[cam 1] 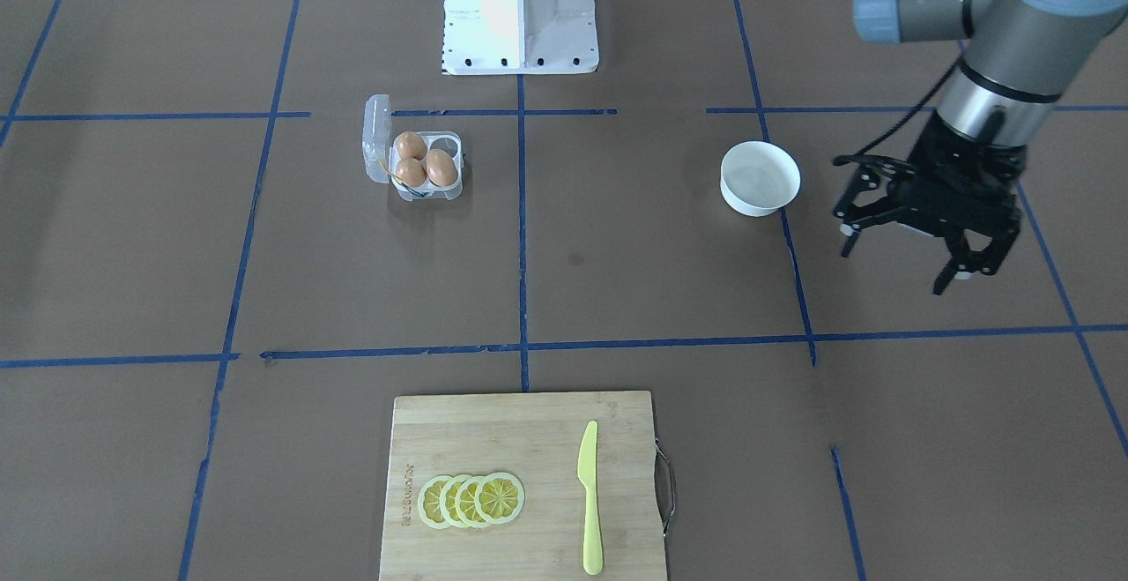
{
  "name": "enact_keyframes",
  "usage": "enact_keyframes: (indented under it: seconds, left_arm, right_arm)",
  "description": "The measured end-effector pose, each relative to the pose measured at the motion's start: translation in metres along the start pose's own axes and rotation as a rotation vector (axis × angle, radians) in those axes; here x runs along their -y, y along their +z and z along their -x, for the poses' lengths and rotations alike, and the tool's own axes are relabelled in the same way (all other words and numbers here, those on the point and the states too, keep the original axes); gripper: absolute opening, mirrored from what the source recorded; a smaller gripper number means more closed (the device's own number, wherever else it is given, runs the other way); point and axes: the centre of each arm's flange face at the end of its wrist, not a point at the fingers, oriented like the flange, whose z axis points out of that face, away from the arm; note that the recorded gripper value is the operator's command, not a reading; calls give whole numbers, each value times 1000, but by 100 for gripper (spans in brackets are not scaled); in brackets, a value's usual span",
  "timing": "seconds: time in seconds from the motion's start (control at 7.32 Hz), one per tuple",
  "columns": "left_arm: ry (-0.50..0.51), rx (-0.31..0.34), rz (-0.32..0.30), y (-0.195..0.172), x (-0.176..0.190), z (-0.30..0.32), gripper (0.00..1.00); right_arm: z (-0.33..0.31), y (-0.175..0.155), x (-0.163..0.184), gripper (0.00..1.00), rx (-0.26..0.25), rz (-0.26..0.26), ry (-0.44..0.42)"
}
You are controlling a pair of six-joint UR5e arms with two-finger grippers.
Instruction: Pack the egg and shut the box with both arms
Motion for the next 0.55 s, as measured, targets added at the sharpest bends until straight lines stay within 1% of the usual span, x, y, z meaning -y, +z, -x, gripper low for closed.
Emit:
enact_keyframes:
  seconds: [0.14,0.27,0.41,0.55]
  left_arm:
    - [-96,53,80,11,-32,73,100]
    - [-175,102,137,9,-69,144,100]
    - [-240,144,185,-5,-120,216,100]
    - [-281,150,227,-23,-168,266,100]
  right_arm:
    - [5,-7,10,100,3,-16,17]
    - [9,-11,17,100,6,-25,25]
    - [14,-14,22,100,9,-34,19]
    - [26,-15,29,100,9,-51,-19]
